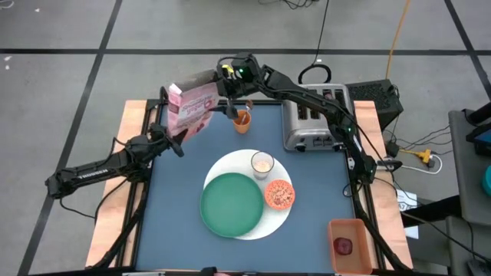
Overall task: Arrange a breakfast setting
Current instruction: Pour the cereal into the orange bowl
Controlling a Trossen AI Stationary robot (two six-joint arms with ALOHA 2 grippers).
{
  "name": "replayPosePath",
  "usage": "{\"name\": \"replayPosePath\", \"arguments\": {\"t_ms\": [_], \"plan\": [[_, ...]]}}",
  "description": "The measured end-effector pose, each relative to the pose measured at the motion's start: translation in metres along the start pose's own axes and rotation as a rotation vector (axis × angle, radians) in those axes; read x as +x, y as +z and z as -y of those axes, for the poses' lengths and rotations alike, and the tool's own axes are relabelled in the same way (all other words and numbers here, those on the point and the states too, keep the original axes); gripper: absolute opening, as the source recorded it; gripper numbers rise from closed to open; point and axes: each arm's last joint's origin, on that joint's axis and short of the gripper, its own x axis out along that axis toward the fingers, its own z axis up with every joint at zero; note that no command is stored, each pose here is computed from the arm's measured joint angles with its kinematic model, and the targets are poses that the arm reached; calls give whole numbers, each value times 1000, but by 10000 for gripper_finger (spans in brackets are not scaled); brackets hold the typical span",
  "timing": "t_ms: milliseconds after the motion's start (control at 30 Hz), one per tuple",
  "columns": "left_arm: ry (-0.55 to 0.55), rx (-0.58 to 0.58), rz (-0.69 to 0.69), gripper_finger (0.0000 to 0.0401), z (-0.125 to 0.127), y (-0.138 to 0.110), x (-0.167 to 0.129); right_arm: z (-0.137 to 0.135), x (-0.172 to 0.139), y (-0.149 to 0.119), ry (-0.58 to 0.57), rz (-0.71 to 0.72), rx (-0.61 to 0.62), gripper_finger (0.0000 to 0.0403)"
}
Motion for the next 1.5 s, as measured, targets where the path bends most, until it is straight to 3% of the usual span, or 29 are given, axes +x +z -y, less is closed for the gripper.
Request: {"name": "replayPosePath", "arguments": {"t_ms": [833, 1500], "plan": [[-7, 28, -3, 208, 0, 0, 0, 1, -1, 1, -4, 5, -48, 9], [-14, 18, -3, 212, 0, 0, 0, 1, -1, 1, -7, 2, -44, 1]]}}
